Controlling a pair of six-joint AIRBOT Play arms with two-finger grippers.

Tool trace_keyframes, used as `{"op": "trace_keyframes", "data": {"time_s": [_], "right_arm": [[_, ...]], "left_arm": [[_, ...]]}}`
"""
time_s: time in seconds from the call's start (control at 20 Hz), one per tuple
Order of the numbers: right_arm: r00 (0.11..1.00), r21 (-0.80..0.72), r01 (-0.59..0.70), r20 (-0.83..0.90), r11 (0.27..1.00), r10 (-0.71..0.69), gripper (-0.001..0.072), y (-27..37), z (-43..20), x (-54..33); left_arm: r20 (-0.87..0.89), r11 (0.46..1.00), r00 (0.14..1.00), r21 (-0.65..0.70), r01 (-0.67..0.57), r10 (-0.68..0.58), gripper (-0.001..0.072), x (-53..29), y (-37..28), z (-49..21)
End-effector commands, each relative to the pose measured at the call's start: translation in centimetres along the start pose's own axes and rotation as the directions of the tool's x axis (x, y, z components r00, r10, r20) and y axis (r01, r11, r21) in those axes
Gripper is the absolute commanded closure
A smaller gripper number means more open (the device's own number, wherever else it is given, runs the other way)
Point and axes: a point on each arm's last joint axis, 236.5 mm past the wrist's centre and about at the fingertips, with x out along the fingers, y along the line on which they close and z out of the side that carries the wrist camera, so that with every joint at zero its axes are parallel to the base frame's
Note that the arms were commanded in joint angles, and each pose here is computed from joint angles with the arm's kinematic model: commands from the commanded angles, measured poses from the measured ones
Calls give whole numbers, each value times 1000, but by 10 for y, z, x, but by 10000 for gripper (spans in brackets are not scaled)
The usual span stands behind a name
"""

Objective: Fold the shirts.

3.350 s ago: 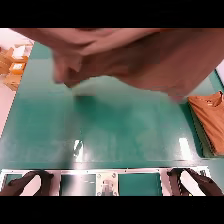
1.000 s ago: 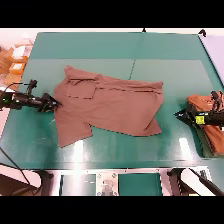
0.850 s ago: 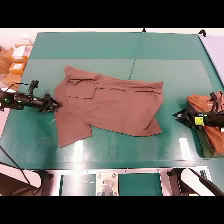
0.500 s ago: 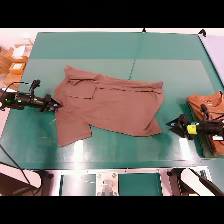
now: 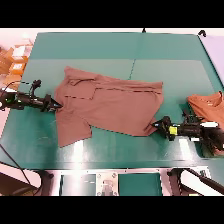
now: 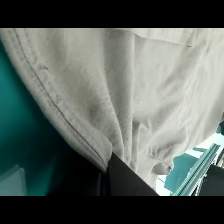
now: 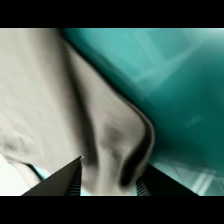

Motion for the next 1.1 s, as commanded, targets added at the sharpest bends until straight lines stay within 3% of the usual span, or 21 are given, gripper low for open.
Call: {"op": "trace_keyframes", "data": {"time_s": [0.0,0.1,0.3,0.45,0.6,0.7,0.8,0.9,0.95,1.05], "right_arm": [[997,-28,26,79,999,-23,416,-2,17,16],[998,-71,14,54,997,-11,672,4,12,15],[992,-213,-78,76,974,96,698,61,26,-26],[925,-427,-149,260,892,278,698,159,55,-130],[730,-663,-68,476,745,490,699,266,42,-283],[570,-777,64,544,627,616,698,324,0,-375],[391,-817,209,574,538,720,698,364,-53,-454],[214,-804,338,571,488,792,698,388,-106,-516],[146,-789,388,562,476,814,698,395,-128,-537],[83,-767,460,539,448,838,698,403,-165,-556]], "left_arm": [[-13,1000,1000,4,11,-11,679,-1,-3,-3],[-14,1000,1000,9,13,-13,680,-2,-5,-3],[-26,995,997,66,76,-74,682,-30,-48,10],[174,967,982,254,28,-74,682,-92,-128,43],[435,828,883,551,-103,-179,681,-190,-280,35],[616,691,725,669,-275,-308,681,-264,-390,-2],[734,543,504,677,-496,-455,681,-333,-487,-69],[747,427,316,615,-663,-585,681,-378,-556,-151],[739,387,251,573,-722,-626,680,-391,-577,-187],[744,372,199,523,-767,-638,680,-398,-592,-231]]}}
